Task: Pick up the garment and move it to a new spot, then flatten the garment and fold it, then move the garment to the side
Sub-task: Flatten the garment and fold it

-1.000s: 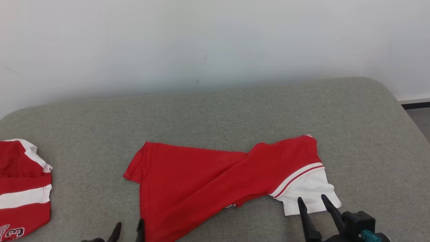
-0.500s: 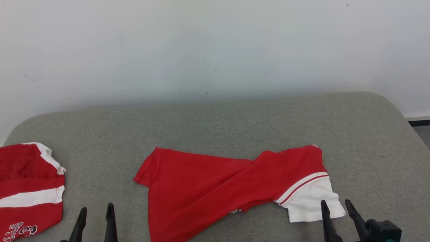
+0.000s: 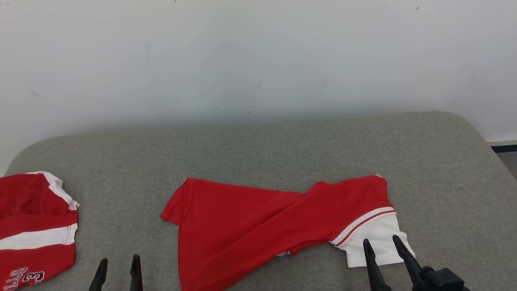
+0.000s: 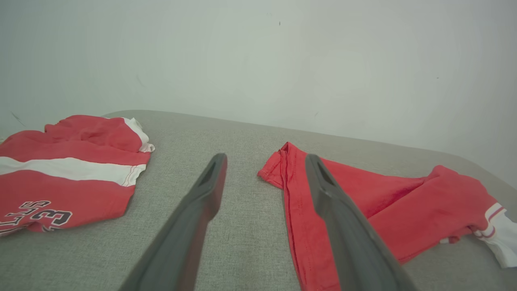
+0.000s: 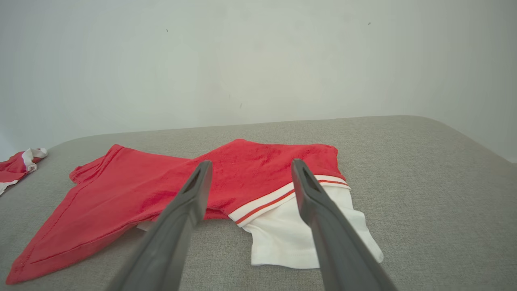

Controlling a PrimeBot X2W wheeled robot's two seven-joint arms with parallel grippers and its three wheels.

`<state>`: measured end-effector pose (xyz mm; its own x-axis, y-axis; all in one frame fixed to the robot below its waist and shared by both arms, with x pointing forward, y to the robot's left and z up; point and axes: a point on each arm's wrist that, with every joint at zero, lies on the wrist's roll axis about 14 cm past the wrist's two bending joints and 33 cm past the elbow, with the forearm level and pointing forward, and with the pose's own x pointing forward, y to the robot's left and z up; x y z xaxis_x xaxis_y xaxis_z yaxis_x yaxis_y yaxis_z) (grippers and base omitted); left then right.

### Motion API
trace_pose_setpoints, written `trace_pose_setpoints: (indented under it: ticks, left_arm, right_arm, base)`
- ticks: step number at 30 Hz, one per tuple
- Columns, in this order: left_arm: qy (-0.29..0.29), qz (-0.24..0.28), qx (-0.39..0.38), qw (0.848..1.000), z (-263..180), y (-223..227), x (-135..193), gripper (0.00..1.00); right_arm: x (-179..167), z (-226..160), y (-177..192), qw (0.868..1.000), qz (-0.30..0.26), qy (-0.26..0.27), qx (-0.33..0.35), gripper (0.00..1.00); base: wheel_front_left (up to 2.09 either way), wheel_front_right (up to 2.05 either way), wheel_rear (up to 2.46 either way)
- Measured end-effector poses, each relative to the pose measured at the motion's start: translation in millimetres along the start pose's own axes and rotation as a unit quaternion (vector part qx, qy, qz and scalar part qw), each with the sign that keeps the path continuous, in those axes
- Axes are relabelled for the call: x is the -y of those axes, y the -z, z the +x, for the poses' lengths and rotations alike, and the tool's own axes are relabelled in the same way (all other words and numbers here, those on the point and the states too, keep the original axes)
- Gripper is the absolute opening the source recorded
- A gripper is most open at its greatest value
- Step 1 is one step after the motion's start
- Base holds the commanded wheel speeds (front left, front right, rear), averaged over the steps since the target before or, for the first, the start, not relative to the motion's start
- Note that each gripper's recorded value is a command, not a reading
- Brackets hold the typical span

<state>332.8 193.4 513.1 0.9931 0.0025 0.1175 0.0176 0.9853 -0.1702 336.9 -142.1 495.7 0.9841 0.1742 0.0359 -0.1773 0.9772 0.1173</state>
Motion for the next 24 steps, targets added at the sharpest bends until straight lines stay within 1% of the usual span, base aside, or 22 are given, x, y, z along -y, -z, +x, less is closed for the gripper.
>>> trace_pose_setpoints:
  ticks: [10, 20, 24]
  left_arm:
    - [0.006, 0.002, -0.008, 1.000, 2, 5, 2, 1.00]
    - [0.012, -0.004, -0.019, 1.000, 0, 12, 6, 1.00]
    - [0.016, -0.005, -0.031, 0.999, -1, 20, 9, 1.00]
  right_arm:
    - [6, 0, -9, 1.000, -0.003, 0.005, 0.010, 1.00]
    - [7, 1, -6, 1.000, -0.002, 0.007, 0.002, 1.00]
    - [18, 2, -5, 1.000, -0.006, 0.023, -0.004, 1.00]
  base:
    - [0.00, 0.00, 0.00]
    - [0.00, 0.00, 0.00]
    - [0.00, 0.00, 0.00]
